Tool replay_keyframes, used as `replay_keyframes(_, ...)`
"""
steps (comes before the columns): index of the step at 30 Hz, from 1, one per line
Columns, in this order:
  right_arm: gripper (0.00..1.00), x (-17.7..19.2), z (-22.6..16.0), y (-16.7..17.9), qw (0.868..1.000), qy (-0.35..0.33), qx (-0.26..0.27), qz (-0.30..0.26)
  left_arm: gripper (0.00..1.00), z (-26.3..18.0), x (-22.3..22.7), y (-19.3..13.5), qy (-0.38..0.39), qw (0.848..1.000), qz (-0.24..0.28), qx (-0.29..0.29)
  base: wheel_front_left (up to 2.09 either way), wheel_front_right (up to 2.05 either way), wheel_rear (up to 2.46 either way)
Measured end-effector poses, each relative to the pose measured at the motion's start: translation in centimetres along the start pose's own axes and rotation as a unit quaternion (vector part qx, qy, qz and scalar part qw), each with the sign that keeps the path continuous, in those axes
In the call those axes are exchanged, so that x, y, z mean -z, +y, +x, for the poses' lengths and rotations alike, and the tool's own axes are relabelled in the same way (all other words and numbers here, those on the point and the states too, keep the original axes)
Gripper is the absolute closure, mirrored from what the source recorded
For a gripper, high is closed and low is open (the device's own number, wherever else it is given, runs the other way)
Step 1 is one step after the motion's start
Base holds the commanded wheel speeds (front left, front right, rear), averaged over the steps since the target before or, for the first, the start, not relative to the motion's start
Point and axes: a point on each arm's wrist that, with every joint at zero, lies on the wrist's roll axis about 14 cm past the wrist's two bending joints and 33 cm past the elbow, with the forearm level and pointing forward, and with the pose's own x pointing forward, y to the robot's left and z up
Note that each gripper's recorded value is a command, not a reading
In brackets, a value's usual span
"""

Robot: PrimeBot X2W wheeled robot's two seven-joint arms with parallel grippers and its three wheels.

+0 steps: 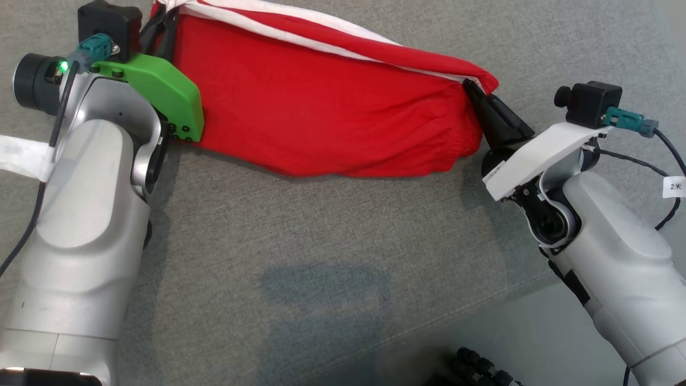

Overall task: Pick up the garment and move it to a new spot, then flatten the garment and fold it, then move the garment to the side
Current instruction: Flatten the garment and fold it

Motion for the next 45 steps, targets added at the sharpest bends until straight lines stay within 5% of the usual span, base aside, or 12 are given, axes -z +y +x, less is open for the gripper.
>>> replay_keyframes(1, 0.21, 0.0, 0.1, -0.3, 1.000, -0.002, 0.005, 0.002, 0.59, 0.3, 0.4, 0.0, 0.002, 1.000, -0.003, 0.000, 0.00, 0.00, 0.00)
replay_keyframes(2, 0.00, -0.1, 0.1, -0.7, 1.000, -0.008, 0.011, 0.004, 0.17, 0.5, 0.6, 0.0, -0.001, 1.000, -0.006, 0.000, 0.00, 0.00, 0.00)
replay_keyframes(3, 0.00, -0.3, 0.1, -0.9, 1.000, -0.013, 0.013, 0.004, 0.00, 0.7, 0.7, 0.1, -0.003, 1.000, -0.009, -0.002, 0.00, 0.00, 0.00)
replay_keyframes(18, 0.00, -1.4, -1.5, -3.5, 0.998, -0.031, 0.038, -0.033, 0.00, -0.3, -1.9, 0.8, -0.048, 0.997, -0.050, -0.029, 0.00, 0.00, 0.00)
replay_keyframes(39, 0.00, -2.6, -5.3, -2.6, 0.996, -0.074, 0.045, -0.015, 0.00, -6.2, 4.7, -0.8, 0.091, 0.986, -0.131, -0.039, 0.00, 0.00, 0.00)
replay_keyframes(40, 0.00, -2.8, -5.5, -2.7, 0.996, -0.077, 0.048, -0.014, 0.15, -6.2, 4.8, -1.0, 0.094, 0.986, -0.133, -0.035, 0.00, 0.00, 0.00)
replay_keyframes(42, 0.00, -2.9, -5.9, -2.9, 0.995, -0.080, 0.051, -0.016, 0.65, -6.1, 4.8, -1.5, 0.099, 0.986, -0.131, -0.028, 0.00, 0.00, 0.00)
replay_keyframes(44, 0.00, -3.0, -6.2, -3.0, 0.995, -0.084, 0.054, -0.017, 0.95, -6.1, 4.9, -1.9, 0.104, 0.986, -0.130, -0.024, 0.00, 0.00, 0.00)
replay_keyframes(45, 0.00, -3.1, -6.4, -3.1, 0.995, -0.085, 0.055, -0.017, 1.00, -6.1, 5.0, -2.1, 0.108, 0.985, -0.129, -0.020, 0.00, 0.00, 0.00)
